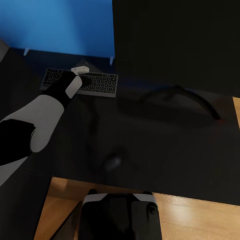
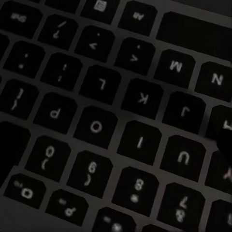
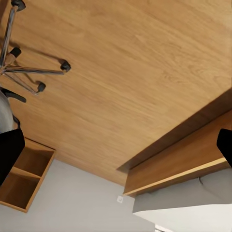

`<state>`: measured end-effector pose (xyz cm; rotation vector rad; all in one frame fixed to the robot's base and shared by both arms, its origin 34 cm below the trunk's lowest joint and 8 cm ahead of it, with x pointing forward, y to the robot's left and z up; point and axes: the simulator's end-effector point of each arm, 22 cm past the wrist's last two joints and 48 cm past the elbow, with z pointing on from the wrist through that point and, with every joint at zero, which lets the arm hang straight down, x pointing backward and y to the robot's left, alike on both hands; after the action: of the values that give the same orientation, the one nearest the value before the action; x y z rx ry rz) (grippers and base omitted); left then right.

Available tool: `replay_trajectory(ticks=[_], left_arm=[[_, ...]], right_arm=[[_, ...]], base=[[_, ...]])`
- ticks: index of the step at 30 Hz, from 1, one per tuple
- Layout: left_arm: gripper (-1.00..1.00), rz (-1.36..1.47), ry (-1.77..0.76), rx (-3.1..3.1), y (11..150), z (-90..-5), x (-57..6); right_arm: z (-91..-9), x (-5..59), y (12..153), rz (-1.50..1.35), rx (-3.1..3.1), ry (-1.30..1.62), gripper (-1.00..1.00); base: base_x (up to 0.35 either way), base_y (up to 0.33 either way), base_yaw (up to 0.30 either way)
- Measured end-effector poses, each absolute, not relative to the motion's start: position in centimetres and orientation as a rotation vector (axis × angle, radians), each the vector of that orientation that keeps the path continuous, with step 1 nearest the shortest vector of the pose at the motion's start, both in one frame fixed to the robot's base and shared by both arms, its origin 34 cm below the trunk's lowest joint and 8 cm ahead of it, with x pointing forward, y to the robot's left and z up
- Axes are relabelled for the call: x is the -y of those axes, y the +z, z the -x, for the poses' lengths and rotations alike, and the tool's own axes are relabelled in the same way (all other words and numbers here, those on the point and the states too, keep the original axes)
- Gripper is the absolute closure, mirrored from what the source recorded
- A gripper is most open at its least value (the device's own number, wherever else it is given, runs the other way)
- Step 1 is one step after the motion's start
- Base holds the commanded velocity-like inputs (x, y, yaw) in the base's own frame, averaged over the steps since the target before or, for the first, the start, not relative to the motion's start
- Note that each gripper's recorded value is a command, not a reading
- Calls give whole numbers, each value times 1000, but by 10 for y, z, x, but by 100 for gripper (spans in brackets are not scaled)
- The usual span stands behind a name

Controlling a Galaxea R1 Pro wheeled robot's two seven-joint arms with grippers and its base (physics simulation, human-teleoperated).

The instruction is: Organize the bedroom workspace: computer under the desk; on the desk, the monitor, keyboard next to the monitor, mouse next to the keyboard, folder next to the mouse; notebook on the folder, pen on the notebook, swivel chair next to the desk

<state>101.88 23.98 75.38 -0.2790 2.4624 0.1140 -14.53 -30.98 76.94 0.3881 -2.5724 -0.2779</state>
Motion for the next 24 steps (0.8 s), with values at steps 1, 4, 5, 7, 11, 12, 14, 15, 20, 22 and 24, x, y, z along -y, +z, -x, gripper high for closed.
replay_trajectory(ticks=[1,4,5,7,11,12,14,15,20,22,24], left_arm=[[-100,279,115,-2462,754,-1019,-240],[-100,280,115,-2461,755,-1019,-241],[-100,282,113,-2461,755,-1019,-241],[-100,282,113,-2461,755,-1019,-241],[-100,281,111,-2461,755,-1019,-240],[-100,281,111,-2461,755,-1019,-240],[-100,281,112,-2461,755,-1019,-240],[-100,281,112,-2461,755,-1019,-240],[-100,281,111,-2461,755,-1019,-240],[-100,281,111,-2461,755,-1019,-240],[-100,281,110,-2461,755,-1019,-240]], right_arm=[[145,310,770,-388,2572,-278,-100],[146,310,770,-387,2572,-277,-100],[146,310,770,-387,2572,-277,-100],[146,310,770,-387,2572,-277,-100],[146,310,770,-387,2572,-277,-100],[146,310,770,-387,2572,-276,-100],[146,310,770,-387,2572,-277,-100],[146,310,770,-387,2572,-276,-100],[146,310,770,-386,2571,-275,-100],[146,310,770,-387,2571,-275,-100],[146,311,770,-387,2571,-274,-100]], base=[[-229,0,0],[-113,0,0],[-60,0,0],[-35,0,0],[-13,0,0],[-2,0,0],[-1,0,0],[0,0,0],[0,0,0],[-3,0,0],[-64,0,0]])
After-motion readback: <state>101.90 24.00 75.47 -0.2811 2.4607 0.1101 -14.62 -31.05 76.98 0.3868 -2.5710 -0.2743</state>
